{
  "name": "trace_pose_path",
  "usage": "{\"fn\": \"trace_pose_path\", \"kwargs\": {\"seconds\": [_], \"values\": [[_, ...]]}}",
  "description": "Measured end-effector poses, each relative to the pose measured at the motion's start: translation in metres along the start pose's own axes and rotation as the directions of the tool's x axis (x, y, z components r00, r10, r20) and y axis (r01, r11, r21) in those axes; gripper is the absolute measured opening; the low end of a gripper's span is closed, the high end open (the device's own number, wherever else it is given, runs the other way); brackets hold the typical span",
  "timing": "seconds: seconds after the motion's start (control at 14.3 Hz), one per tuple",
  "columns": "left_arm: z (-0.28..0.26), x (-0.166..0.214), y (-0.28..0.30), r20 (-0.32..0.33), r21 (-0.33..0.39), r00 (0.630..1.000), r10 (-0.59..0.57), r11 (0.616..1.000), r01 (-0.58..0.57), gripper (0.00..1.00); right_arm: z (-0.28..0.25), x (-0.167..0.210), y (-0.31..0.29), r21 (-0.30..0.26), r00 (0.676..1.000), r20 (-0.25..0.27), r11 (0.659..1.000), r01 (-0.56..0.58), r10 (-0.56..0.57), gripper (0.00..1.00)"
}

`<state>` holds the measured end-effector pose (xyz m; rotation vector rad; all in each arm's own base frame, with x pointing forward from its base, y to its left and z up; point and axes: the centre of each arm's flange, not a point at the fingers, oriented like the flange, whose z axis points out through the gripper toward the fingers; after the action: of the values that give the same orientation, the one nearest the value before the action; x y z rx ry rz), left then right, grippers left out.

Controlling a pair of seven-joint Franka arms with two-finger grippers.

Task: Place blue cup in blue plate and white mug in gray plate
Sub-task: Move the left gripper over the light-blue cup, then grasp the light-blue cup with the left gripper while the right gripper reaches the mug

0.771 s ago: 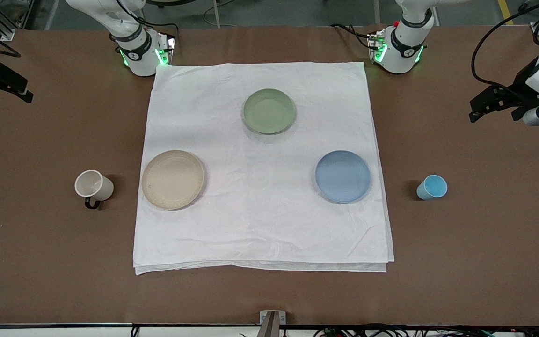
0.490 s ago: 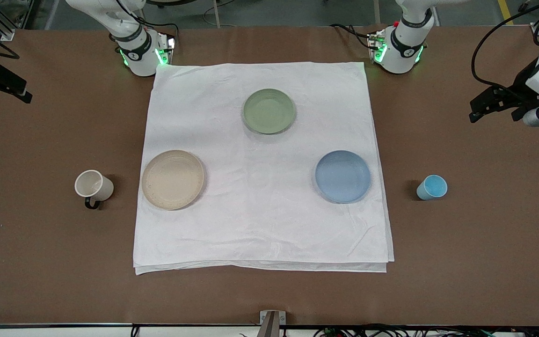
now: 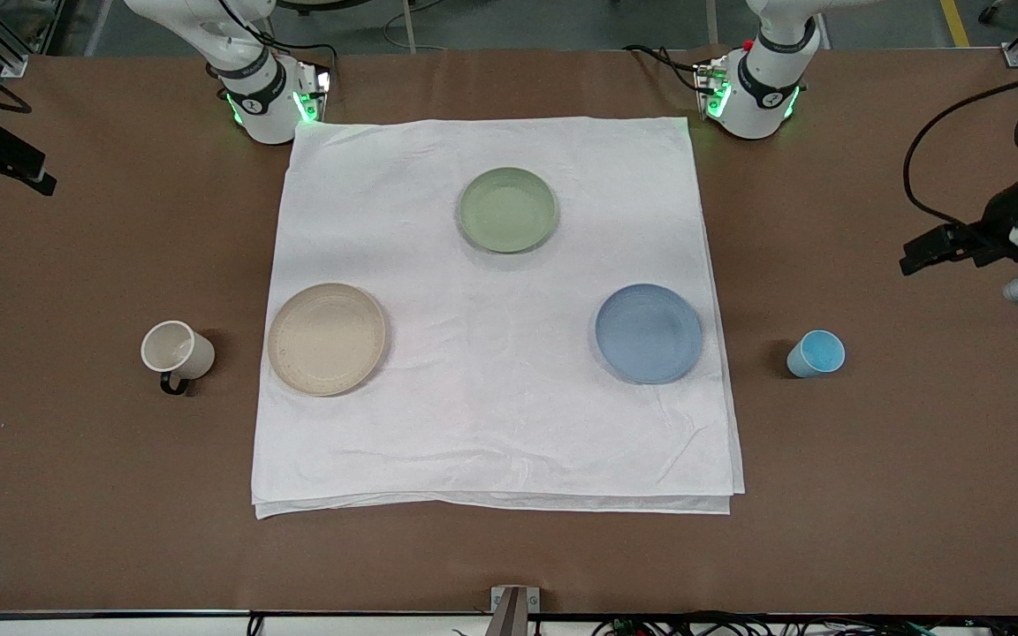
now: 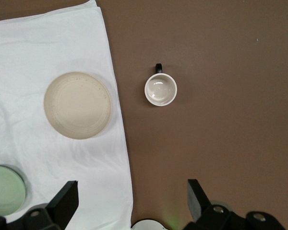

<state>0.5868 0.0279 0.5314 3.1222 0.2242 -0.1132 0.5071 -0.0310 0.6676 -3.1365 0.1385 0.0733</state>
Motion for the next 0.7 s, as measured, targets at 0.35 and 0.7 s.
{"fn": "trace_pose_path", "kwargs": {"seconds": [0.35,0.7], "values": [[0.127,0.036,-0.027,-0.006,-0.015,0.999,-0.044,0.999,0.044,1.00,0.001,0.000,0.000,0.000,1.000,0.003,1.000,-0.001,0.001,1.00],[0.211,0.029,-0.024,-0.021,-0.021,0.999,-0.040,0.999,0.040,0.93,0.002,0.000,0.000,0.000,1.000,0.004,1.000,0.000,0.000,1.00]]}}
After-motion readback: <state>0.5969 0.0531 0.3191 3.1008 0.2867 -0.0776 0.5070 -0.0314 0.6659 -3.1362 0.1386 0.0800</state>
